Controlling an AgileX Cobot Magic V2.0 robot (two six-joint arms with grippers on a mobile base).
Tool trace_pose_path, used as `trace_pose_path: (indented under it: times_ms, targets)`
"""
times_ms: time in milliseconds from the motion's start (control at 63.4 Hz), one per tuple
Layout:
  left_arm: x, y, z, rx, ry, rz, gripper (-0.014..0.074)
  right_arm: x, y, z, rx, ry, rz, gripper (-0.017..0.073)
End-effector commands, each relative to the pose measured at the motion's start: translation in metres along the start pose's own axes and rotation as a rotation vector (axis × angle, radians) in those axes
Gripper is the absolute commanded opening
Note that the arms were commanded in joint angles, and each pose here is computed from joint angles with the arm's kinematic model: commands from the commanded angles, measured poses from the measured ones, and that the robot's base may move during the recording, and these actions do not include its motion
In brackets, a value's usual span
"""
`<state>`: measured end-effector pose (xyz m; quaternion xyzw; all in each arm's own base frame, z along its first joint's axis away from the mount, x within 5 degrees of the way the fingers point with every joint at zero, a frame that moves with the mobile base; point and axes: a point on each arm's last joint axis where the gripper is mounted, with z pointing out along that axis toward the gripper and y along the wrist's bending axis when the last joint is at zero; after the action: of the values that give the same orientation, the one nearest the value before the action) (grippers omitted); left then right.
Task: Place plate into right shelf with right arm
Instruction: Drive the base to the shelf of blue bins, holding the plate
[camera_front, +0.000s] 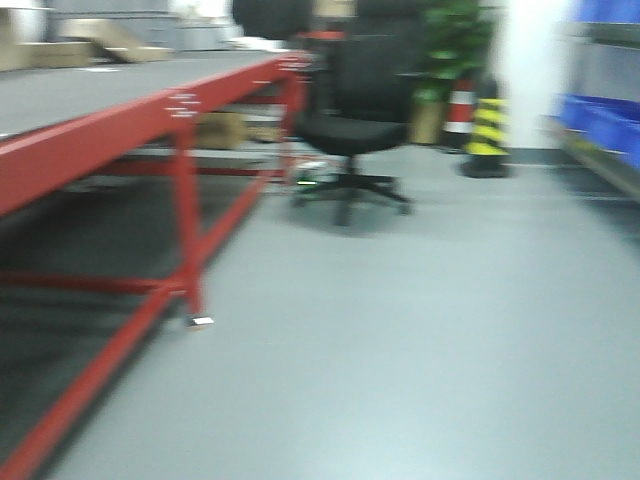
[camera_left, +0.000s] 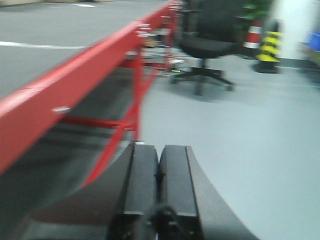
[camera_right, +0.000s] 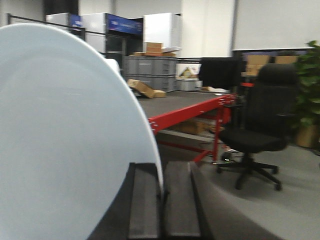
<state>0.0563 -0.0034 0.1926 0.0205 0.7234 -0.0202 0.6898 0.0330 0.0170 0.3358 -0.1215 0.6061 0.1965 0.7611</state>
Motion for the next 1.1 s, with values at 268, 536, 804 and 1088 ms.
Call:
trace_pose_path:
  times_ms: [268, 536, 804, 1088]
  targets:
    - [-0.0046, 0.0003, -0.0002, -0.003, -0.08, -0.009, -0.0047, -0.0177, -0.0002, -0.0003, 0.01, -0.12, -0.009, 0.0057]
    - [-0.0046, 0.0003, -0.0002, -0.003, -0.08, -0.009, -0.0047, -0.0177, -0.0002, -0.0003, 0.01, -0.12, -0.009, 0.0057]
    - [-0.0046, 0.0003, -0.0002, -0.003, -0.08, -0.009, -0.0047, -0.0177, -0.0002, -0.0003, 0.01, -0.12, -0.009, 0.0057]
    - [-0.0046, 0.0003, -0.0002, -0.003, -0.08, -0.009, -0.0047, -0.0177, -0.0002, -0.0003, 0.01, -0.12, -0.009, 0.0057]
